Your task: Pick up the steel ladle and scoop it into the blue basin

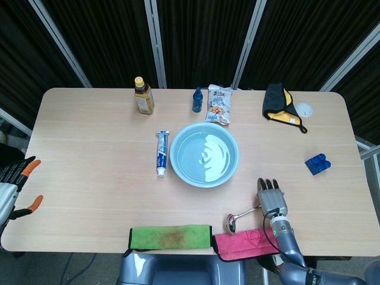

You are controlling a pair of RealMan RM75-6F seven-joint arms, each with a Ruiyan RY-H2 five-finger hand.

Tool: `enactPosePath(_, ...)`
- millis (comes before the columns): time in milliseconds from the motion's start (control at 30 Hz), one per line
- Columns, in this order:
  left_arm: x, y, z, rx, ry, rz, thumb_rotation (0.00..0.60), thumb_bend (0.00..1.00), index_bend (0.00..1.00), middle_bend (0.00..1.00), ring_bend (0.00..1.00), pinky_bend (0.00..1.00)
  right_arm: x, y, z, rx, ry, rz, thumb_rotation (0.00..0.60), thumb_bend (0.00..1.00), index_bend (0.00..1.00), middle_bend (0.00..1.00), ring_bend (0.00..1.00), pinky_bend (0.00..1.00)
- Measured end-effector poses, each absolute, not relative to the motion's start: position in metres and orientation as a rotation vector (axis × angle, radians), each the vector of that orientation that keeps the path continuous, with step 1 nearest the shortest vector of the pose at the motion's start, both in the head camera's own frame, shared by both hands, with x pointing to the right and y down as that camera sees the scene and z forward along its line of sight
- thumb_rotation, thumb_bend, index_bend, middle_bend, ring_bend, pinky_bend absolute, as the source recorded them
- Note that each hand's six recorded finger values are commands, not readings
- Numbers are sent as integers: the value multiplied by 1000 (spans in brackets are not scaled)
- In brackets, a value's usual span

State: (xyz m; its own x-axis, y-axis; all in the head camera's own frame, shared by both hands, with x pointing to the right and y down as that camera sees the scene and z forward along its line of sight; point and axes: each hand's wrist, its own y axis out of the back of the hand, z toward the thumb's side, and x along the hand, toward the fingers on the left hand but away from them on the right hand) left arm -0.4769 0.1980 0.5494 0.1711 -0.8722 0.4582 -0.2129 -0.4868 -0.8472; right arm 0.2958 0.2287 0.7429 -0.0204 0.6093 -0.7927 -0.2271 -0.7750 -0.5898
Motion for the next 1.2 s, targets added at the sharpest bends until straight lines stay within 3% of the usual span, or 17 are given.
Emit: enactPosePath(1200, -466, 201, 547, -1834, 1013, -1294, 600, 371, 5, 0, 0, 0, 327, 214, 647, -1568, -578, 1792, 600, 740, 668, 15, 0, 0)
